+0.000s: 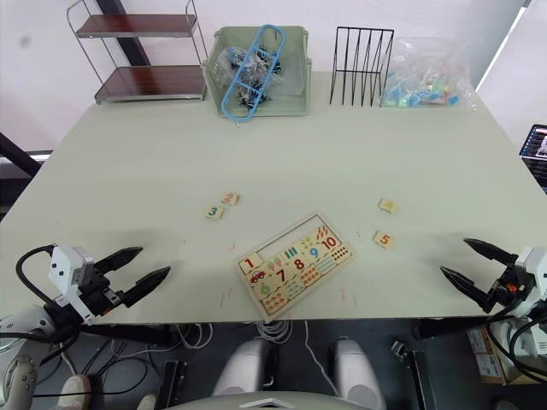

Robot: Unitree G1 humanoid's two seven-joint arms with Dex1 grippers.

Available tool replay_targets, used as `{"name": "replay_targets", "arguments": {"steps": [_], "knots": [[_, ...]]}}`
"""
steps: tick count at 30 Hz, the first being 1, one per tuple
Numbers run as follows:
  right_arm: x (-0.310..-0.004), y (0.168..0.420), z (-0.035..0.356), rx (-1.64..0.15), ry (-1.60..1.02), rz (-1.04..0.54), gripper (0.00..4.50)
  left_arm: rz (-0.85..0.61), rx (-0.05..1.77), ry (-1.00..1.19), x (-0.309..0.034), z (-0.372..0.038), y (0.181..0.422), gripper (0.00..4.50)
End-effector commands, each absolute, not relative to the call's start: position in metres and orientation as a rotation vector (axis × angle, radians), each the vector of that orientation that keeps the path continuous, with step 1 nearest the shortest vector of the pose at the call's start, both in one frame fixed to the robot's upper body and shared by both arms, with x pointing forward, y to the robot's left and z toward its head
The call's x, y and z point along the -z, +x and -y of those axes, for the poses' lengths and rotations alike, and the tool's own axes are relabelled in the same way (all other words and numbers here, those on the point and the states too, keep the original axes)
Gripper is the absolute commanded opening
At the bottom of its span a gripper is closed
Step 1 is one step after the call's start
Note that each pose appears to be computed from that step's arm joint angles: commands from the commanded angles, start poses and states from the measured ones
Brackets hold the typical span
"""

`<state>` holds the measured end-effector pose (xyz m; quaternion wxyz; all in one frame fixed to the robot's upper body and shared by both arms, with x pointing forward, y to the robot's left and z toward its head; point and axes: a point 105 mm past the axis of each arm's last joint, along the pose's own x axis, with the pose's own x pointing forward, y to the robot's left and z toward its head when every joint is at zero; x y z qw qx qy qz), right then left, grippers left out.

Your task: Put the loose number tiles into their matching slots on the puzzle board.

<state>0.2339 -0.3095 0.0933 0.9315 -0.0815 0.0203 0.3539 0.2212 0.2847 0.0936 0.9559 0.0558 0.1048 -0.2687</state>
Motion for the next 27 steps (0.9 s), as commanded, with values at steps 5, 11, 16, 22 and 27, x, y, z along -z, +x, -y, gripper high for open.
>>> {"name": "replay_targets", "arguments": {"steps": [5,11,16,22,27], "knots": [[-0.109,0.235,0.306,-0.725,-0.190,0.008,4.50,-0.172,0.546,0.149,-0.103,-0.290,0.224,4.43],[-0.114,0.234,0.301,-0.743,-0.194,0.017,4.50,-0.170,0.552,0.148,-0.101,-0.290,0.224,4.43],[-0.117,0.233,0.295,-0.749,-0.193,0.020,4.50,-0.167,0.552,0.147,-0.100,-0.292,0.225,4.43],[-0.121,0.234,0.285,-0.752,-0.190,0.031,4.50,-0.161,0.546,0.143,-0.100,-0.295,0.226,4.43],[-0.127,0.235,0.284,-0.712,-0.178,0.068,4.50,-0.154,0.544,0.143,-0.100,-0.297,0.228,4.43]]}}
